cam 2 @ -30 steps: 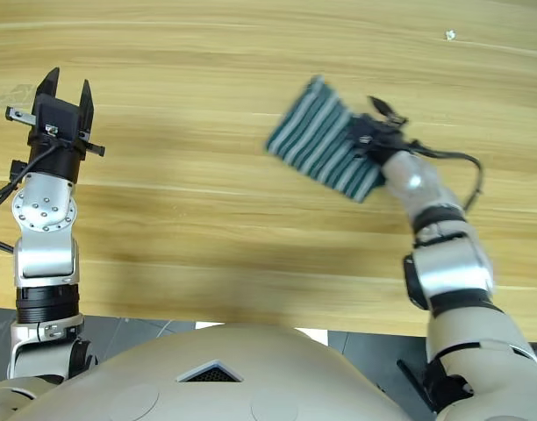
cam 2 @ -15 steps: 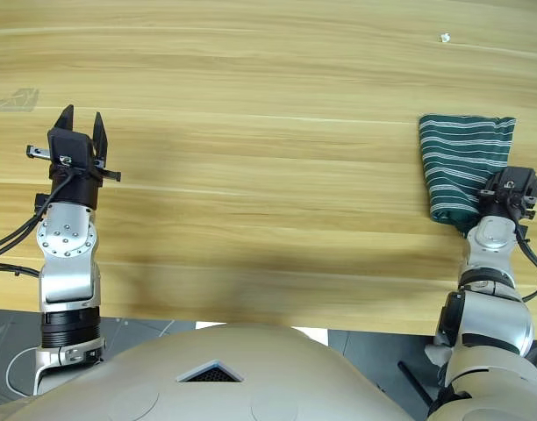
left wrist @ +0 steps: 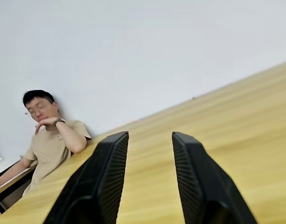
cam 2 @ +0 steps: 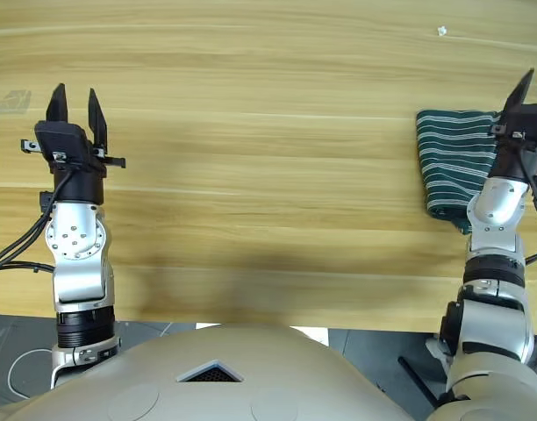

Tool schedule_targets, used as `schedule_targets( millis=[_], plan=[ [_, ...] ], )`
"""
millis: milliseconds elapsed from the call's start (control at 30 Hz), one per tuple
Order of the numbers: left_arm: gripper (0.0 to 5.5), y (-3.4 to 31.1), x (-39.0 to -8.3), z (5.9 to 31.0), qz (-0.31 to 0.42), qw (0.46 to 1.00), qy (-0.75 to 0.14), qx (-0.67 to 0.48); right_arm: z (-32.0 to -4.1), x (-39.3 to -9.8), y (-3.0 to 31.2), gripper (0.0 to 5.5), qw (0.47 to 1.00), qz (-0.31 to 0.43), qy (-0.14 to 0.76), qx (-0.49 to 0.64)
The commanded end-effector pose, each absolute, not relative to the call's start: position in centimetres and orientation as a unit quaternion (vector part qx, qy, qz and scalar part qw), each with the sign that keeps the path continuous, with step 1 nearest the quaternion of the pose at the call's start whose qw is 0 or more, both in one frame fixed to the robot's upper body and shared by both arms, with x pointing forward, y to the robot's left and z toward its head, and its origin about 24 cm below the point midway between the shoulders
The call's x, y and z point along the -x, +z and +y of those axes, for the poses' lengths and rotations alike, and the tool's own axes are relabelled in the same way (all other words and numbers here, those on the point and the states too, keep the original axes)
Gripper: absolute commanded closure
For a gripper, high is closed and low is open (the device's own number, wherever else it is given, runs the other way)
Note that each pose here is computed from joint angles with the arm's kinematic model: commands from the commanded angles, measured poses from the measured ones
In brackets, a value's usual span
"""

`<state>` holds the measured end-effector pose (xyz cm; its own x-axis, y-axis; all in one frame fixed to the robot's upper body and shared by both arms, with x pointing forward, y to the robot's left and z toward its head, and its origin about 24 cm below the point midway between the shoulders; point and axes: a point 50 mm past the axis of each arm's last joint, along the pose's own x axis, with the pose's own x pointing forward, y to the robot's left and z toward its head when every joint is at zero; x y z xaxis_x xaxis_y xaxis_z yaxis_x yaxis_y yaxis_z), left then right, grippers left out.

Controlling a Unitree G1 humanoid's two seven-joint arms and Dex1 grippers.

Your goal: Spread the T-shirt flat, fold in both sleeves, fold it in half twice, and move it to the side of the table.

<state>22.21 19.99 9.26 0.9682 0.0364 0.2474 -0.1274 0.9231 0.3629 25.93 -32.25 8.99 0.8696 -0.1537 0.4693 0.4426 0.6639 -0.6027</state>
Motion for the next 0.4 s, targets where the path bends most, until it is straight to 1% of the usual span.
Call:
schedule_targets(
  millis=[33, 100, 167, 233, 300, 400],
  plan=[
    [3.78, 9.8, -22.2, 18.9, -0.147, 0.973, 0.04, -0.175, -26.7, -25.1, 8.1, 2.92, 0.922, -0.236, -0.09, 0.293],
    [3.78, 9.1, -22.0, 17.9, -0.144, 0.975, 0.025, -0.167, -23.6, -24.2, 6.1, 2.92, 0.953, -0.221, -0.058, 0.199],
    [3.78, 8.3, -21.8, 17.3, -0.141, 0.978, 0.017, -0.154, -21.5, -23.0, 4.8, 2.92, 0.966, -0.209, -0.036, 0.147],
    [3.78, 7.7, -21.5, 16.7, -0.14, 0.982, 0.011, -0.128, -19.5, -22.0, 4.5, 2.92, 0.973, -0.218, -0.021, 0.076],
    [3.78, 7.3, -21.1, 15.6, -0.147, 0.983, -0.009, -0.106, -17.5, -21.5, 4.7, 2.92, 0.972, -0.234, 0.01, 0.03],
    [3.78, 7.1, -20.8, 14.2, -0.164, 0.982, -0.025, -0.089, -16.0, -21.4, 4.7, 2.92, 0.968, -0.25, 0.027, 0.008]
  ],
)
